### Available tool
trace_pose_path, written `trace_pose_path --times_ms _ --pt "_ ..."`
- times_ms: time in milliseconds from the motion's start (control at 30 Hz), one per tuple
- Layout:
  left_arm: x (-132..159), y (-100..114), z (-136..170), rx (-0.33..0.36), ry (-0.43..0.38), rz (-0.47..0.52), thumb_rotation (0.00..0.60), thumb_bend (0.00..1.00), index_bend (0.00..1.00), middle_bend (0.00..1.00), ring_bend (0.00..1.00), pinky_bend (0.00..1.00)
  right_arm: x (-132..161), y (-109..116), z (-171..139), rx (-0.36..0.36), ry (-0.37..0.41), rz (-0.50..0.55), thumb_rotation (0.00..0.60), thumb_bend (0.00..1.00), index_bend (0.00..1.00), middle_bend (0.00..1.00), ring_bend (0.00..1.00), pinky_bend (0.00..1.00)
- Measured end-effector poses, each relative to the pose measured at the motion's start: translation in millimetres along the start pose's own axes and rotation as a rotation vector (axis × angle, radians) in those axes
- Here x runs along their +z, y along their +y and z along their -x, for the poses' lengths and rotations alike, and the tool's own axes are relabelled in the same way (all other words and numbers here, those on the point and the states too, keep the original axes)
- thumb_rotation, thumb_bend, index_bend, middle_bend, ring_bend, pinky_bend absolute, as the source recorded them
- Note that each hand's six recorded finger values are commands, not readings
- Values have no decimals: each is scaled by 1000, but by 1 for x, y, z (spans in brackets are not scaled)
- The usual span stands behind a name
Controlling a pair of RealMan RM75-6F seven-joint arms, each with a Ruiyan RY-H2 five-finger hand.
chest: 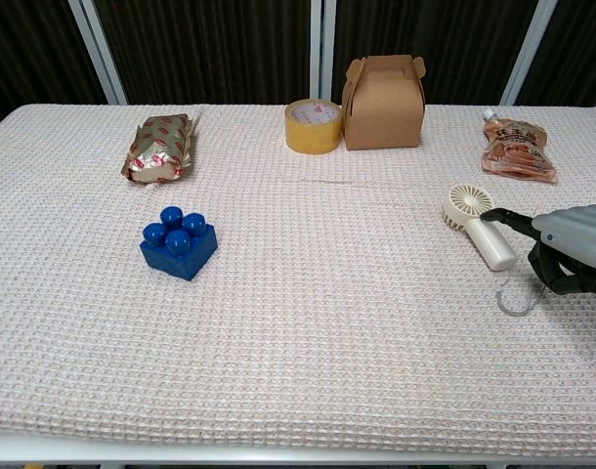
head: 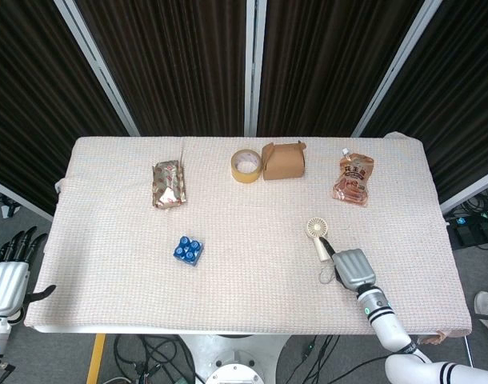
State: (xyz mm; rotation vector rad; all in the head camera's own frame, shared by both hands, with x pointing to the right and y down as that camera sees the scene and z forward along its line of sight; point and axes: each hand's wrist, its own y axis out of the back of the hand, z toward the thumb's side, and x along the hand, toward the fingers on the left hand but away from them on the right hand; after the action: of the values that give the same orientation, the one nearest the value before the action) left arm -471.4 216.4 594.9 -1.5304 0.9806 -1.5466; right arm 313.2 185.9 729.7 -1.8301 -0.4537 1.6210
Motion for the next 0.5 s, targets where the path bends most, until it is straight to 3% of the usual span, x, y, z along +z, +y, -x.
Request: trace_pose_path --times_ms 500 --pt "0 0 1 -1 -1 -5 600 0 90 0 0 141 -2 -13 0 46 -7 62 600 1000 0 918 843 752"
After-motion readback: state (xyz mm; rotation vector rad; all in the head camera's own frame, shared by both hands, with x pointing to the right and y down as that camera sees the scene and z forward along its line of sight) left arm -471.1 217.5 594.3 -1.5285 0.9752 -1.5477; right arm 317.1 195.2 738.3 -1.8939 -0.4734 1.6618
